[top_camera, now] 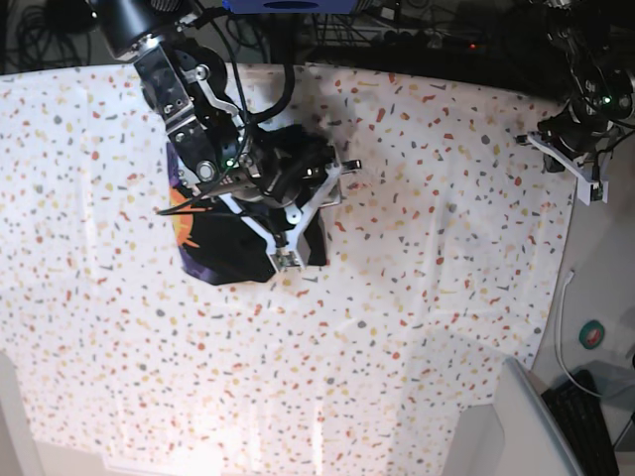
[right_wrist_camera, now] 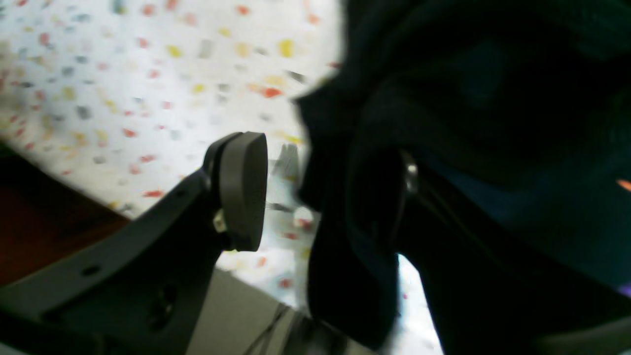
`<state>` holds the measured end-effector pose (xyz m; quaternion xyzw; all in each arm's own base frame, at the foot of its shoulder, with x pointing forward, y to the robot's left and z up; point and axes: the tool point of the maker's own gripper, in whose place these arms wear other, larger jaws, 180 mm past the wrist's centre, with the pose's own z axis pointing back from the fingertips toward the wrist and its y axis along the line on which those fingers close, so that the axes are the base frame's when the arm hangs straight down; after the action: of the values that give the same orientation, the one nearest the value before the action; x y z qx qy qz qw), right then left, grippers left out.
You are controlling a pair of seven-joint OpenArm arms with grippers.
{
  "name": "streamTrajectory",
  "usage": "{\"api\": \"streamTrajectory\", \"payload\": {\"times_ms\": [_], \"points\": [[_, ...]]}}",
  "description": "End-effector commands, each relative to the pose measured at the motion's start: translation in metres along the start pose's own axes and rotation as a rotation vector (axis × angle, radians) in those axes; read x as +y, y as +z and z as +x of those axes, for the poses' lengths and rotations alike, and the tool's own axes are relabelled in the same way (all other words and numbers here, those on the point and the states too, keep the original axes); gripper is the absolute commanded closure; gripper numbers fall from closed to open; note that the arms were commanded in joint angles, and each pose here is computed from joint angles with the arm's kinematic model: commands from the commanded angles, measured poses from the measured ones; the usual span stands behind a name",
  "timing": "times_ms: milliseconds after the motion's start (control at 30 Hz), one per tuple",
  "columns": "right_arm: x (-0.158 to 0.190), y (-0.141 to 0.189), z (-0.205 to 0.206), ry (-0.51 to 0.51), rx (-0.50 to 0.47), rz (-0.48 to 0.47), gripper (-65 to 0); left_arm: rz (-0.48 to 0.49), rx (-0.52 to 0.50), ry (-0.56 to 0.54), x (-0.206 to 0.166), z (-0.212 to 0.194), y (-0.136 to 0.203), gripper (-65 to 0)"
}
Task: Layout the t-shirt on the table in an organized manner, then fold the t-shirt properly
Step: 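Release with the left gripper and press the folded bundle with the right gripper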
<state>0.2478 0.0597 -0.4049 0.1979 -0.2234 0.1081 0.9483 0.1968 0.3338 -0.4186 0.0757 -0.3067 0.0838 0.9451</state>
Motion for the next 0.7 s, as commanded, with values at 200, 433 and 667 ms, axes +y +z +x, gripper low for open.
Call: {"api": "streamTrajectory", "payload": {"times_ms": [200, 433, 667], "points": [[0.051, 0.041, 0.044, 0.171, -0.182, 0.108, -30.5, 0.014, -0.038, -0.015, 0.007, 0.012, 0.003, 0.0], [-0.034, 0.069, 0.034, 0.079, -0.210, -0.078, 0.0, 0.135, -0.015, 0.075, 0.070, -0.003, 0.015, 0.0], [-0.106, 0.044, 0.035, -0.005, -0.231, -0.237, 0.0, 0.091, 0.015, 0.050, 0.074, -0.016, 0.014, 0.0]]}}
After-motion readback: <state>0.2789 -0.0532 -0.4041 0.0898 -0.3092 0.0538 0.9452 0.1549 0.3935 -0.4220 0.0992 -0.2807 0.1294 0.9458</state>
